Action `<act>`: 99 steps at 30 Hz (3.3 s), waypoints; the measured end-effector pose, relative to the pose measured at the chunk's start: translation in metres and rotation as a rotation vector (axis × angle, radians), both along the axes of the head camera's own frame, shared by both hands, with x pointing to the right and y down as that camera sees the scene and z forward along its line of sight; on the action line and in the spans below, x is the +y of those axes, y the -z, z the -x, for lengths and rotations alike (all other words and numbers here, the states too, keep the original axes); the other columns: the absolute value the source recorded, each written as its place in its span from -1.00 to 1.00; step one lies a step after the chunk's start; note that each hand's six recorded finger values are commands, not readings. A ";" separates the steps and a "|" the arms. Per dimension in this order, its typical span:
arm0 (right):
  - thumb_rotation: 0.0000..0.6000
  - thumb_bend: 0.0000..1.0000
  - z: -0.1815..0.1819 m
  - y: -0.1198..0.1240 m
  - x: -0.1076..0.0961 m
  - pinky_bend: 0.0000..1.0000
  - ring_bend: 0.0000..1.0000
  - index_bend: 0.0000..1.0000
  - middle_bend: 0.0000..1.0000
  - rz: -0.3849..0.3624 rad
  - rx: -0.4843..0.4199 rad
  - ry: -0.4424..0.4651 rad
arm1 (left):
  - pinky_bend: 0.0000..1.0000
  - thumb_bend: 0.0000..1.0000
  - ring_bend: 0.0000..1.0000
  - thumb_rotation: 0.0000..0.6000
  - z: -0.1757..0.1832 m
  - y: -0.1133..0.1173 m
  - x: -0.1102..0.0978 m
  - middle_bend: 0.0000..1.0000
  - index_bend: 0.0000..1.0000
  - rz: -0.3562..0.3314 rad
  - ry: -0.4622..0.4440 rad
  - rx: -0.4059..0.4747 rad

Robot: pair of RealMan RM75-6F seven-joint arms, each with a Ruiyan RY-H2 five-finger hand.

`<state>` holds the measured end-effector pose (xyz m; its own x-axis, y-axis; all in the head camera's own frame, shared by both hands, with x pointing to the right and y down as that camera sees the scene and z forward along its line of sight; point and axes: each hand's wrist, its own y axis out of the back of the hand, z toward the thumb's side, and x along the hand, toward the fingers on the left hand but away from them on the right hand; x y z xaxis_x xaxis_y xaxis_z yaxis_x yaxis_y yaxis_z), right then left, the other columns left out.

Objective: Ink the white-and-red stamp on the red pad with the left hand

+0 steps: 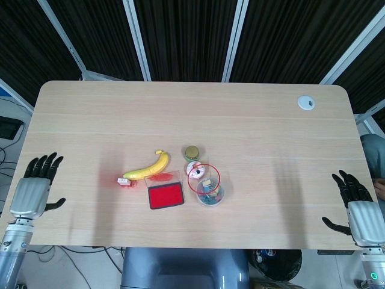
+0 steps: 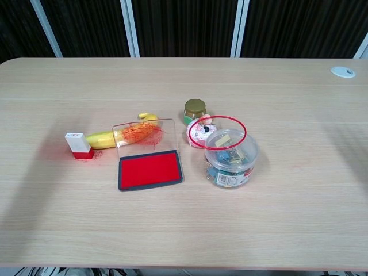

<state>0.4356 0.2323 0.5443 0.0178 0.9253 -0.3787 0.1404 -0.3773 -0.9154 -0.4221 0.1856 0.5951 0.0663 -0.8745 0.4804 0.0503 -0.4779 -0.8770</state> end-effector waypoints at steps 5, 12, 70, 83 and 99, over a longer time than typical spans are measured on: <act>1.00 -0.88 0.000 0.000 0.000 -0.68 -1.00 -1.00 -1.00 0.005 -0.009 -0.005 | -0.54 -0.71 -0.75 1.00 -0.021 -0.010 -0.017 -0.76 -0.72 0.023 -0.059 0.009; 1.00 -0.86 0.000 -0.001 -0.001 -0.68 -1.00 -1.00 -1.00 0.012 -0.018 -0.014 | -0.46 -0.68 -0.60 1.00 -0.060 -0.036 -0.033 -0.50 -0.47 0.089 -0.165 0.007; 1.00 -0.77 -0.001 -0.002 -0.002 -0.68 -1.00 -1.00 -1.00 0.028 -0.071 -0.046 | -0.33 -0.48 -0.43 1.00 -0.147 -0.123 -0.031 -0.06 -0.05 0.215 -0.339 -0.084; 1.00 -0.76 -0.001 -0.002 -0.002 -0.68 -1.00 -1.00 -1.00 0.027 -0.076 -0.046 | -0.33 -0.45 -0.43 1.00 -0.145 -0.127 -0.028 -0.04 -0.03 0.221 -0.339 -0.089; 1.00 -0.75 -0.001 -0.002 -0.001 -0.68 -1.00 -1.00 -1.00 0.028 -0.078 -0.046 | 0.10 0.00 0.01 1.00 -0.154 -0.121 -0.028 0.37 0.36 0.171 -0.345 -0.053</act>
